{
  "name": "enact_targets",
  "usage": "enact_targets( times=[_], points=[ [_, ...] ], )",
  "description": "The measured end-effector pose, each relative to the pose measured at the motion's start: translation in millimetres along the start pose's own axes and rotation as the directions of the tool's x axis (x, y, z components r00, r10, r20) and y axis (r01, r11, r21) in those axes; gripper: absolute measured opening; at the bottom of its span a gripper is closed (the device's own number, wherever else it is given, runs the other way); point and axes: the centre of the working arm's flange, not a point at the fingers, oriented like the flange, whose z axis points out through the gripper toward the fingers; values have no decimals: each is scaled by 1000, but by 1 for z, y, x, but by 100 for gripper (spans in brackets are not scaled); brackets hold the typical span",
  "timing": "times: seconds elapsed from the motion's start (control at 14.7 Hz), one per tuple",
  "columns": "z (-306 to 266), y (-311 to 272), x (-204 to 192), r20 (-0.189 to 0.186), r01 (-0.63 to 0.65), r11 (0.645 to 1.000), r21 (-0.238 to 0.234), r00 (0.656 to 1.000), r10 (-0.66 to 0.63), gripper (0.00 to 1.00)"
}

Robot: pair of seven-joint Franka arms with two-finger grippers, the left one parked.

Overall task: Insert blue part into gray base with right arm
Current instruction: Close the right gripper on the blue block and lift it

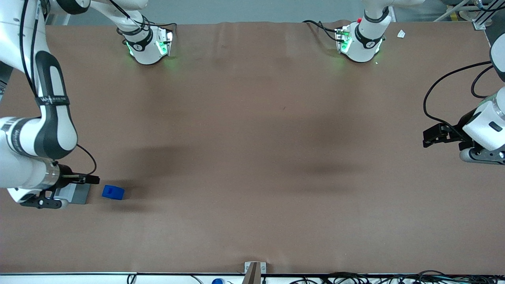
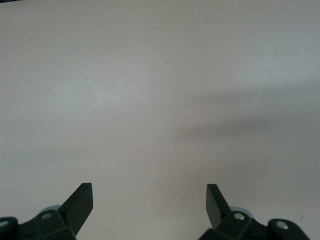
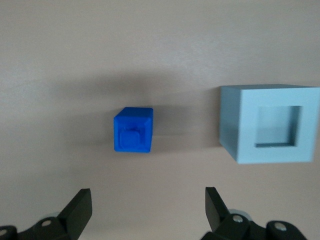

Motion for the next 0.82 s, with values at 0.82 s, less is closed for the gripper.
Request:
enact_targets(
  times=[0.82],
  points=[
    [75,-21,23,-72,-3,1000,26,997,5,97]
  ],
)
